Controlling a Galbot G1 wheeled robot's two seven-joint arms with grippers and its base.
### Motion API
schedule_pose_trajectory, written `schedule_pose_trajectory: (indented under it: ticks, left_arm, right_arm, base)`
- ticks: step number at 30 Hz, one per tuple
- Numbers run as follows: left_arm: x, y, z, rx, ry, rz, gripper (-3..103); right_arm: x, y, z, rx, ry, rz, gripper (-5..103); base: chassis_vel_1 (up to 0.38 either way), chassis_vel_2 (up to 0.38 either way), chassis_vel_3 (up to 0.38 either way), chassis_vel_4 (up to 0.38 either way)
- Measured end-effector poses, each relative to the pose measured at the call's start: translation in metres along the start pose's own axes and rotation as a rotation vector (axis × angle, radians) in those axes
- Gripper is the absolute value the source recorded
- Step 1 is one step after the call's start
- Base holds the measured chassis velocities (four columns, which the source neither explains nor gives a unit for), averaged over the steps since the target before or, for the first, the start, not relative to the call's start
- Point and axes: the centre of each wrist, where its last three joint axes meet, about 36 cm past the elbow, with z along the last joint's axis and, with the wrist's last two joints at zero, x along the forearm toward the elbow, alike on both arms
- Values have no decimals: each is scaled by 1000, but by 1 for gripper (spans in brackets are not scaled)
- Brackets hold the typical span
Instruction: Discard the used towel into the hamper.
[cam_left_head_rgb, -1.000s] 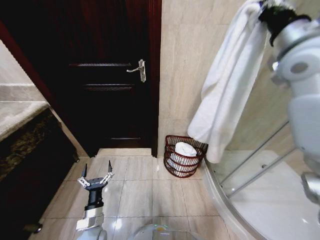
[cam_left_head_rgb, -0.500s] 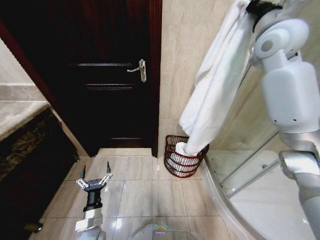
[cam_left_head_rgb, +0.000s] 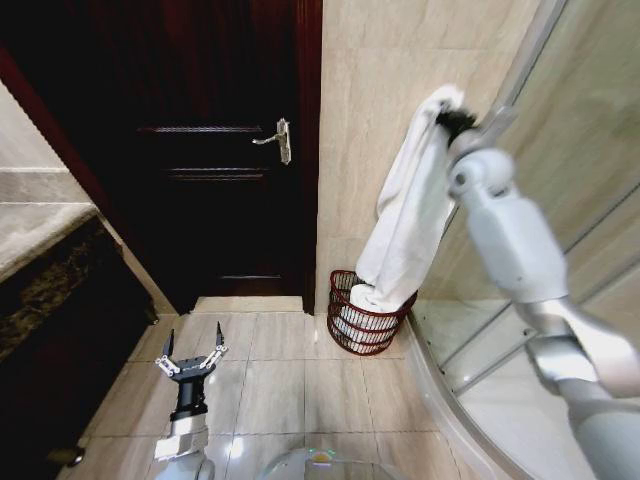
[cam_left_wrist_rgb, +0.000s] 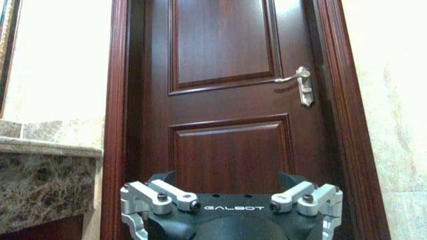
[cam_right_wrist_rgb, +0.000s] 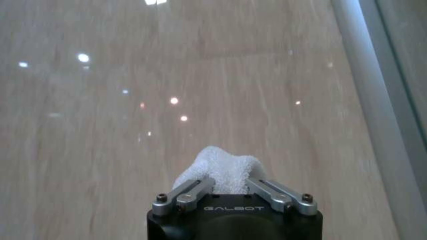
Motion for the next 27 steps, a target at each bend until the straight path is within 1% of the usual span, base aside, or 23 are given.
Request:
schedule_pose_trajectory:
  ticks: [3, 4, 6, 7, 11, 13, 16, 17, 20, 22, 23, 24, 27]
  left_arm:
    - [3, 1, 2, -1, 0, -2, 100]
    - [3, 1, 2, -1, 0, -2, 100]
    - [5, 2, 4, -1, -1, -4, 100]
    - [5, 2, 4, -1, -1, -4, 100]
    - [7, 3, 6, 5, -5, -8, 100]
    - [8, 2, 6, 6, -6, -8, 100]
    - [9, 2, 7, 7, -10, -7, 100]
    - [9, 2, 7, 7, -10, -7, 100]
    - [12, 5, 5, 8, -16, -15, 100]
    - [13, 6, 4, 8, -19, -19, 100]
    - [14, 7, 4, 7, -20, -22, 100]
    - [14, 7, 4, 7, -20, -22, 100]
    - [20, 9, 3, 5, -17, -21, 100]
  right_arm:
    - [19, -4, 38, -4, 53, 4, 5]
    - [19, -4, 38, -4, 53, 4, 5]
    - [35, -8, 71, -26, 107, 2, 5]
    - [35, -8, 71, -26, 107, 2, 5]
    - [53, -12, 120, -53, 160, 0, 5]
    - [56, -10, 127, -60, 172, 0, 5]
    - [59, 0, 138, -80, 188, -2, 5]
    - [59, 0, 138, -80, 188, -2, 5]
    - [51, 15, 130, -96, 173, 14, 5]
    - [51, 16, 131, -101, 178, 18, 5]
    - [54, 14, 139, -103, 198, 25, 5]
    - [54, 14, 139, -103, 198, 25, 5]
    - [74, 4, 182, -88, 295, 47, 5]
  base:
    - [0, 0, 0, 0]
    - [0, 0, 0, 0]
    - [0, 0, 0, 0]
    - [0, 0, 0, 0]
    - [0, 0, 0, 0]
    - [0, 0, 0, 0]
    - [0, 0, 0, 0]
    - [0, 0, 0, 0]
    - [0, 0, 0, 0]
    - [0, 0, 0, 0]
    - [0, 0, 0, 0]
    - [0, 0, 0, 0]
    - [0, 0, 0, 0]
